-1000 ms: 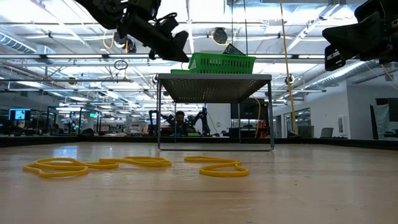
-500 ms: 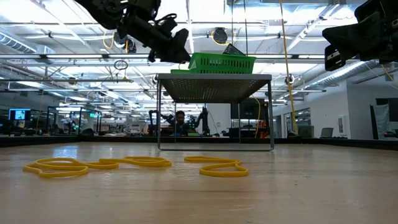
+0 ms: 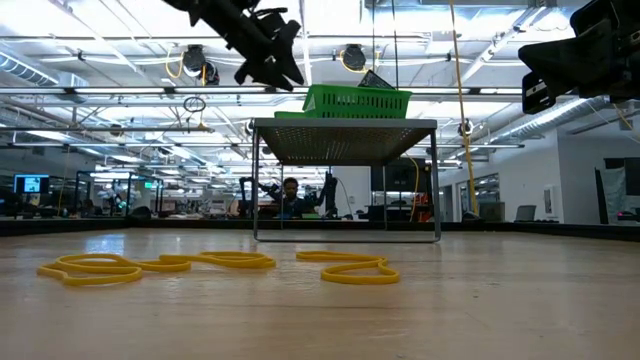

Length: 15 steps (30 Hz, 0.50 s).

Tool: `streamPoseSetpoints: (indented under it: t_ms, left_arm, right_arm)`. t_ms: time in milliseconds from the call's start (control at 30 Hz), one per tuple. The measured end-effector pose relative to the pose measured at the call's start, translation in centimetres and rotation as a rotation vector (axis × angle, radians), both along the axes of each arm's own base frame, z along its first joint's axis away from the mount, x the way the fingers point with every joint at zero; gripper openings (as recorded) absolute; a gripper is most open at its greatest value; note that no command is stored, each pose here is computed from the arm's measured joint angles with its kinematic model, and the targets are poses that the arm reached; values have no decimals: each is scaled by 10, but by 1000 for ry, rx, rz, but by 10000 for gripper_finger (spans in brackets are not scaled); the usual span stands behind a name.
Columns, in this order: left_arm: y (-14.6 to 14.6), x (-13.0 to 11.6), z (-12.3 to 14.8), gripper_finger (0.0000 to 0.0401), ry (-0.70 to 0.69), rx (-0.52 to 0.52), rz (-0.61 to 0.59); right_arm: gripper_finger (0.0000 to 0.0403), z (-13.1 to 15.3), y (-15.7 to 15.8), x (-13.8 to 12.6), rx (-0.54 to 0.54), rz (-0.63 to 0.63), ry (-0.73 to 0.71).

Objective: Pick & Place Office Desk Supplies
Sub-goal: Put the yellow rubber band into the left green bin on the shelf

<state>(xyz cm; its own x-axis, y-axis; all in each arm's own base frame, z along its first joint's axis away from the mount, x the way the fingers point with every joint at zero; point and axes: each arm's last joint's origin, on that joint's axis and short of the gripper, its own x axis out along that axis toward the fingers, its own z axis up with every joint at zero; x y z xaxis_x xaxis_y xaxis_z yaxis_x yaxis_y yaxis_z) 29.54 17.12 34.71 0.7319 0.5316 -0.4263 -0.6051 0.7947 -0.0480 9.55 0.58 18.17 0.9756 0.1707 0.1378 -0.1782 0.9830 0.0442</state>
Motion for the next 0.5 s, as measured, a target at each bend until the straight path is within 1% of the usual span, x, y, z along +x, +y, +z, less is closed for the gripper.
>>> streamPoseSetpoints:
  t_ms: [67,100,167,233,267,333,400,500]
  left_arm:
    - [-2,-1,2,182,18,-34,-29]
    - [-5,0,4,182,29,-48,-80]
    - [-16,-1,10,182,20,-55,-242]
    - [-33,-3,22,182,-38,-78,-402]
    - [-43,-4,28,182,-67,-96,-467]
    - [-63,-9,34,182,-76,-140,-576]
    - [-86,-13,36,182,-37,-173,-675]
    - [-126,-20,33,182,74,-203,-817]
  right_arm:
    - [0,0,0,0,0,0,0]
    - [0,0,0,0,0,0,0]
    - [0,0,0,0,0,0,0]
    - [0,0,0,0,0,0,0]
    - [0,0,0,0,0,0,0]
    - [0,0,0,0,0,0,0]
    - [0,0,0,0,0,0,0]
    - [0,0,0,0,0,0,0]
